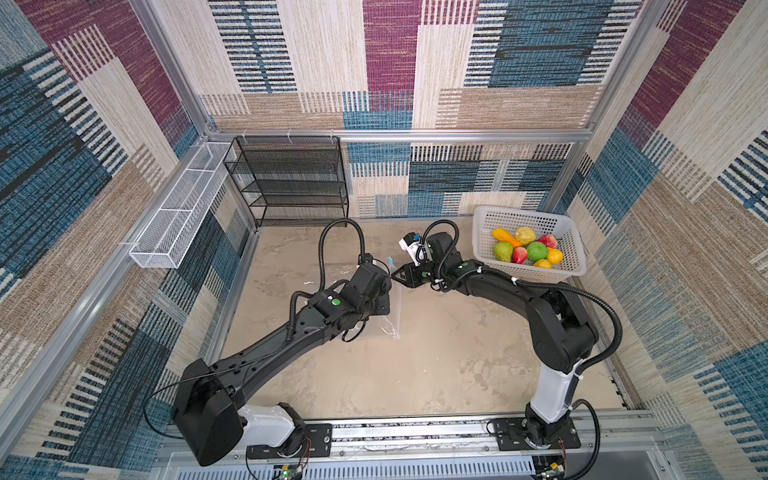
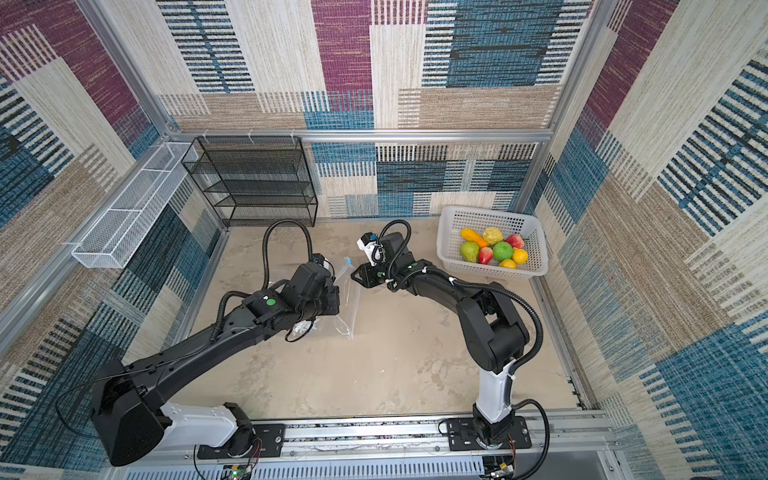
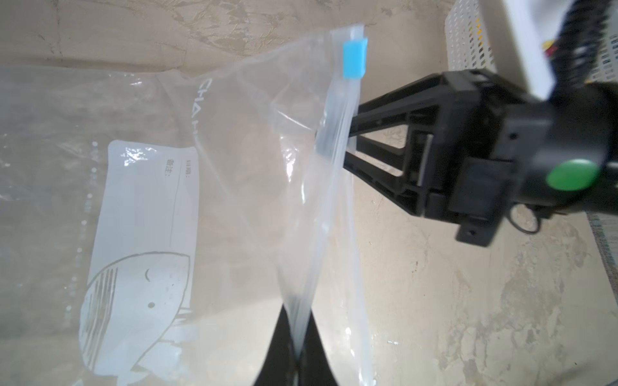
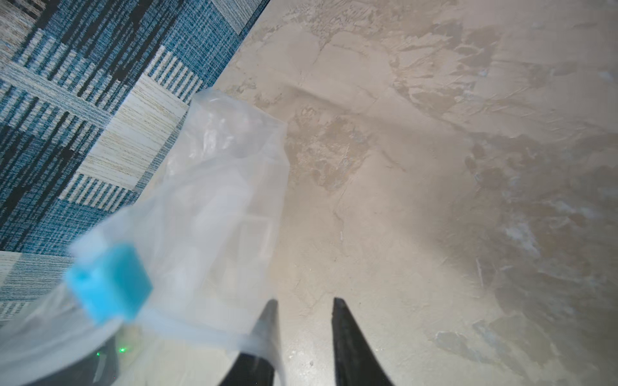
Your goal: Place the food in the zip-top bag and seal the zipper
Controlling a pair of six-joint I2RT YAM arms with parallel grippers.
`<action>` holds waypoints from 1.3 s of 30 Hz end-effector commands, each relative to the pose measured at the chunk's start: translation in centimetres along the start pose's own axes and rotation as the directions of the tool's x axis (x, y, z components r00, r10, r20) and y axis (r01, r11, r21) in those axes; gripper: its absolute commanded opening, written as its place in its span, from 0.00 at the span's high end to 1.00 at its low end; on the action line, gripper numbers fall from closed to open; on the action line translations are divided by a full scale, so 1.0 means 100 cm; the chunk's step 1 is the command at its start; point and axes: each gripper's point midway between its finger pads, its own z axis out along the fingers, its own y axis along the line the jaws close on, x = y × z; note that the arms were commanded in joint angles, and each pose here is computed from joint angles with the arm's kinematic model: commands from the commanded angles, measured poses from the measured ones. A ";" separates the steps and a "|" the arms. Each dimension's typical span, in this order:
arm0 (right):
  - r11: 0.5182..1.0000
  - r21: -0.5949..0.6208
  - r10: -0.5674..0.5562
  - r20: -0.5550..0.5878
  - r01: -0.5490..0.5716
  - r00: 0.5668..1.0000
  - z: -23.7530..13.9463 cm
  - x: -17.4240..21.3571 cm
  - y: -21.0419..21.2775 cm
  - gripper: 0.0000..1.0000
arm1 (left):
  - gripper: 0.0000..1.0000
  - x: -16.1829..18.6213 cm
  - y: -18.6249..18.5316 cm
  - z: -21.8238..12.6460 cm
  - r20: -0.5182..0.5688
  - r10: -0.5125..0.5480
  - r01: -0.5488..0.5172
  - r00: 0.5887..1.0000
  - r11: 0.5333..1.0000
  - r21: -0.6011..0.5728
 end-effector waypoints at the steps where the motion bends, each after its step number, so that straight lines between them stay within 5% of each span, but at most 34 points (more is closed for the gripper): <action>1: 1.000 -0.024 -0.019 0.050 0.020 0.999 -0.018 -0.013 0.016 0.49 | 1.00 -0.014 0.002 0.003 0.042 -0.046 0.046 0.998 0.999 0.004; 13: 0.986 -0.158 0.071 0.058 -0.061 0.996 -0.011 0.021 0.063 0.22 | 1.00 -0.033 -0.005 -0.008 0.084 -0.073 0.067 0.994 0.996 0.064; 20: 0.986 -0.007 0.169 0.030 -0.169 0.985 0.032 0.021 0.025 0.23 | 1.00 -0.033 0.001 -0.019 0.101 -0.104 0.097 0.989 0.993 0.073; 25: 0.991 0.094 0.096 -0.024 -0.093 0.995 0.052 0.025 0.002 0.29 | 1.00 -0.042 0.013 -0.041 0.149 -0.109 0.103 0.983 0.994 0.045; 32: 0.998 0.043 -0.041 -0.121 0.046 0.992 0.069 0.035 0.002 0.34 | 1.00 -0.054 0.030 -0.071 0.174 -0.055 0.065 0.983 0.997 -0.048; 39: 0.997 -0.006 -0.076 -0.104 0.076 0.992 0.067 0.025 0.014 0.32 | 1.00 -0.051 0.023 -0.046 0.122 -0.068 0.068 0.990 0.998 0.009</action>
